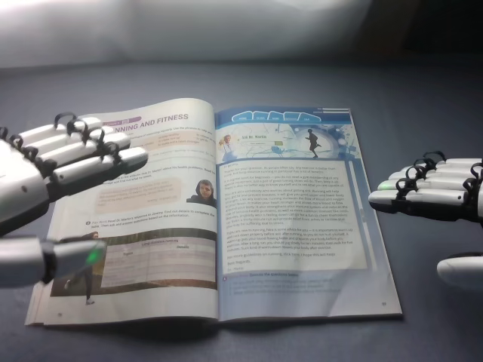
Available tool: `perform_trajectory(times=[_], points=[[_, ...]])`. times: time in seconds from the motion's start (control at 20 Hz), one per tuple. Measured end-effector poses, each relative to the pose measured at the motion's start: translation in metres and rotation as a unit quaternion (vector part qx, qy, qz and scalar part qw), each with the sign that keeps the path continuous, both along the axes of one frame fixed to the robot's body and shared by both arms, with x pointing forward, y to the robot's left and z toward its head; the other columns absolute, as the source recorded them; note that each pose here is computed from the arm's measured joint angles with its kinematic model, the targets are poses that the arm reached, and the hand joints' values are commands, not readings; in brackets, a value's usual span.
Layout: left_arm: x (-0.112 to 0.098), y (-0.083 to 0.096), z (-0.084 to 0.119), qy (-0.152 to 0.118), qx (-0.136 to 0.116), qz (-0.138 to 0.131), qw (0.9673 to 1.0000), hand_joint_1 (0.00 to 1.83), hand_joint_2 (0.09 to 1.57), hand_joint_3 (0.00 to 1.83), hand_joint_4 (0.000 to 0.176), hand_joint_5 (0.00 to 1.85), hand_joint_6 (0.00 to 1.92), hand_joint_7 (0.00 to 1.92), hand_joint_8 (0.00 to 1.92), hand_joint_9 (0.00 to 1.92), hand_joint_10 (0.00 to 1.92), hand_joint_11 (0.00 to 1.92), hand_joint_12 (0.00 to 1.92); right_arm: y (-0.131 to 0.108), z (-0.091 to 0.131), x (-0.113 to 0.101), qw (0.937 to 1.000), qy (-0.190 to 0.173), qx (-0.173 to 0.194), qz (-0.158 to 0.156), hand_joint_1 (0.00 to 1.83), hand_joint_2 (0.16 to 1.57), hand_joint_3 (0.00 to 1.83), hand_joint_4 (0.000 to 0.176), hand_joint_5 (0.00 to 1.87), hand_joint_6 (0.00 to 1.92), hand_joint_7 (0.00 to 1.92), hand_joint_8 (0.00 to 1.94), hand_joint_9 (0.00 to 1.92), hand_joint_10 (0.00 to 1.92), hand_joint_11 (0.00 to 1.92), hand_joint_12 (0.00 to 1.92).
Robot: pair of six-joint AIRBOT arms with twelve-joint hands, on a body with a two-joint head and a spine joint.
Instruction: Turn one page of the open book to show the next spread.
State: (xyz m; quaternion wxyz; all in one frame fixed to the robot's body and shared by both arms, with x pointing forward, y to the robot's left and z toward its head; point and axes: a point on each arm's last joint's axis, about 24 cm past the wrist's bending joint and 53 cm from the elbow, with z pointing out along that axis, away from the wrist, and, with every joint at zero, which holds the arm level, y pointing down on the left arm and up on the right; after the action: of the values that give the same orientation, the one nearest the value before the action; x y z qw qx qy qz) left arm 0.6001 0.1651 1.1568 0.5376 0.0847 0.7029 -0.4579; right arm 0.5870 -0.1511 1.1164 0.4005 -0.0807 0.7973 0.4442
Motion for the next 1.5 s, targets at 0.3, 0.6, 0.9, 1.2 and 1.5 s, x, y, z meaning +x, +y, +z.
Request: perform_trajectory(times=[0.3,0.6,0.9,1.2,1.5], points=[[0.001,0.000,0.000,0.003,-0.001,0.001,1.0000,0.04,1.37,0.01,0.045,0.00,0.00,0.00,0.00,0.00,0.00,0.00,0.00,0.001,0.000,-0.001,1.0000,0.001,0.000,0.000,0.16,1.38,0.01,0.000,0.01,0.00,0.00,0.00,0.00,0.00,0.00,0.00],[0.008,0.008,0.004,-0.006,0.000,0.022,0.9997,0.19,1.38,0.00,0.027,0.01,0.00,0.00,0.00,0.00,0.00,0.00,0.00,0.004,-0.003,-0.008,0.9998,0.000,-0.012,0.015,0.01,1.39,0.01,0.000,0.00,0.00,0.00,0.00,0.00,0.00,0.00,0.00],[0.012,0.018,0.011,-0.016,-0.003,0.043,0.9989,0.28,1.37,0.00,0.000,0.01,0.00,0.00,0.00,0.00,0.00,0.00,0.00,0.016,-0.023,-0.017,0.9980,0.027,-0.038,0.044,0.00,1.36,0.00,0.000,0.13,0.00,0.04,0.00,0.00,0.00,0.00,0.17],[0.012,0.025,0.018,-0.030,-0.003,0.050,0.9983,0.26,1.38,0.00,0.000,0.01,0.00,0.00,0.00,0.00,0.00,0.00,0.00,0.024,-0.042,-0.022,0.9953,0.049,-0.055,0.062,0.00,1.34,0.00,0.000,0.09,0.00,0.03,0.00,0.00,0.00,0.00,0.00],[0.011,0.028,0.024,-0.039,-0.007,0.056,0.9976,0.29,1.37,0.00,0.000,0.02,0.00,0.00,0.00,0.00,0.00,0.00,0.00,0.034,-0.055,-0.026,0.9931,0.064,-0.059,0.078,0.00,1.36,0.01,0.000,0.08,0.00,0.02,0.00,0.00,0.00,0.00,0.00]])
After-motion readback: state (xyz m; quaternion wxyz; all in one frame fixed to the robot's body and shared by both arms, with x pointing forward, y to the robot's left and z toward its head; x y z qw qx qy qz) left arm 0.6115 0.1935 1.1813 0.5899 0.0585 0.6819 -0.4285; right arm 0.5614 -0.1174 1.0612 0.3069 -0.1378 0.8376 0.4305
